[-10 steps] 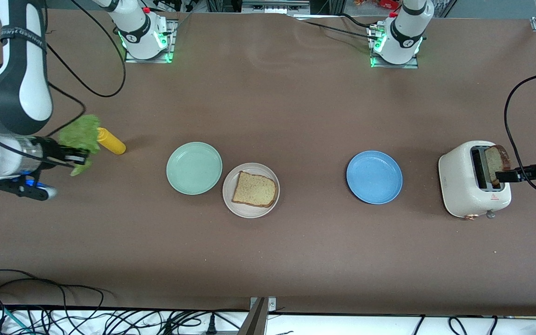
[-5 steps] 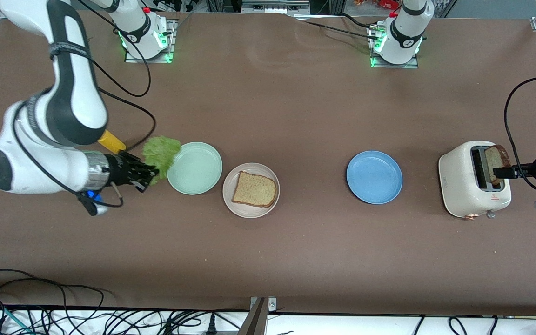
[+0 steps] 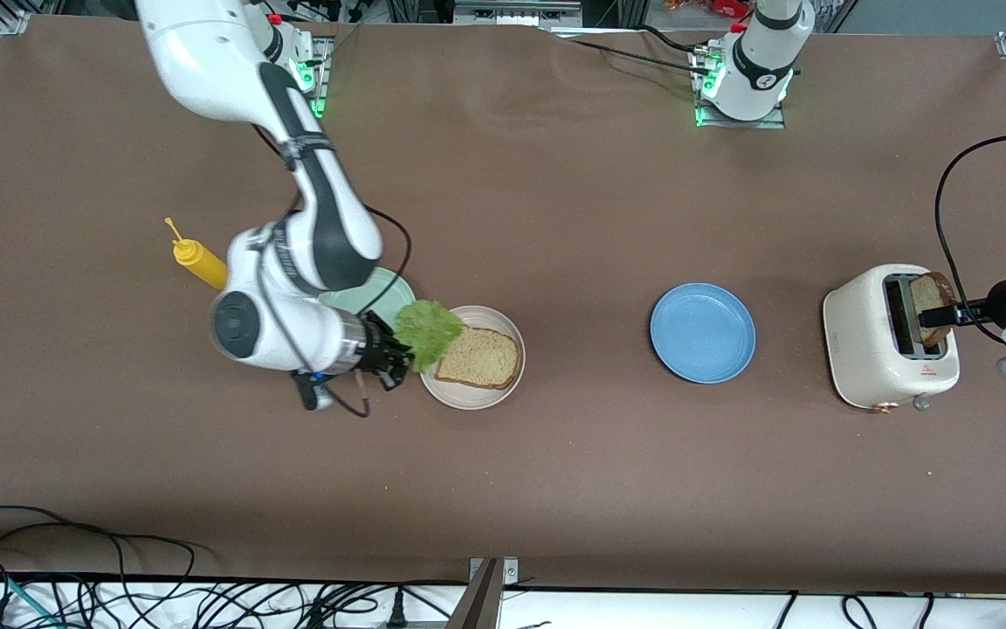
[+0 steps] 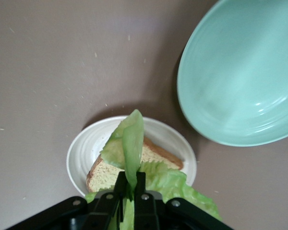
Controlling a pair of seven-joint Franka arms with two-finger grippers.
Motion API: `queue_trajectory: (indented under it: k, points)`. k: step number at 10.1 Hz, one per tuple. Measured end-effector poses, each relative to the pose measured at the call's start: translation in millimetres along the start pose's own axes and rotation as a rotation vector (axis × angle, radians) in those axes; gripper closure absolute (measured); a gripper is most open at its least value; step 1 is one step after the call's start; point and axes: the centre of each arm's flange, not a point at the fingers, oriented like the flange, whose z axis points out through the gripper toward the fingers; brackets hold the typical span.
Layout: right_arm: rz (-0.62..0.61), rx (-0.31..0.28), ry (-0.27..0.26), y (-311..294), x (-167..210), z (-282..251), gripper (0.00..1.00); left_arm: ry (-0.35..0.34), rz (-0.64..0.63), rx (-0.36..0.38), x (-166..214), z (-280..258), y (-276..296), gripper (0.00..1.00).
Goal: Make sandwich on beige plate with both arms
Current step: 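Carry the lettuce with the right gripper and drop it onto the toast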
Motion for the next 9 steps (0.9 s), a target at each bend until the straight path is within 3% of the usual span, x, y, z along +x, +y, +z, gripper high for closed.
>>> queue_trajectory:
  k: [3, 6, 9]
  points:
    - [0.057, 0.051, 0.040, -3.8, -13.1, 59.0, 0.90, 0.030, 0.001, 0.001, -1.1, 1.7, 0.2, 0.00]
    - [0.099, 0.080, 0.024, -3.6, -25.8, 87.6, 0.90, 0.136, -0.003, 0.005, -9.9, 10.9, -1.9, 0.00]
    - [0.144, 0.090, -0.013, -5.1, -25.6, 85.8, 0.90, 0.172, 0.000, -0.001, -21.4, 11.1, 0.8, 0.00]
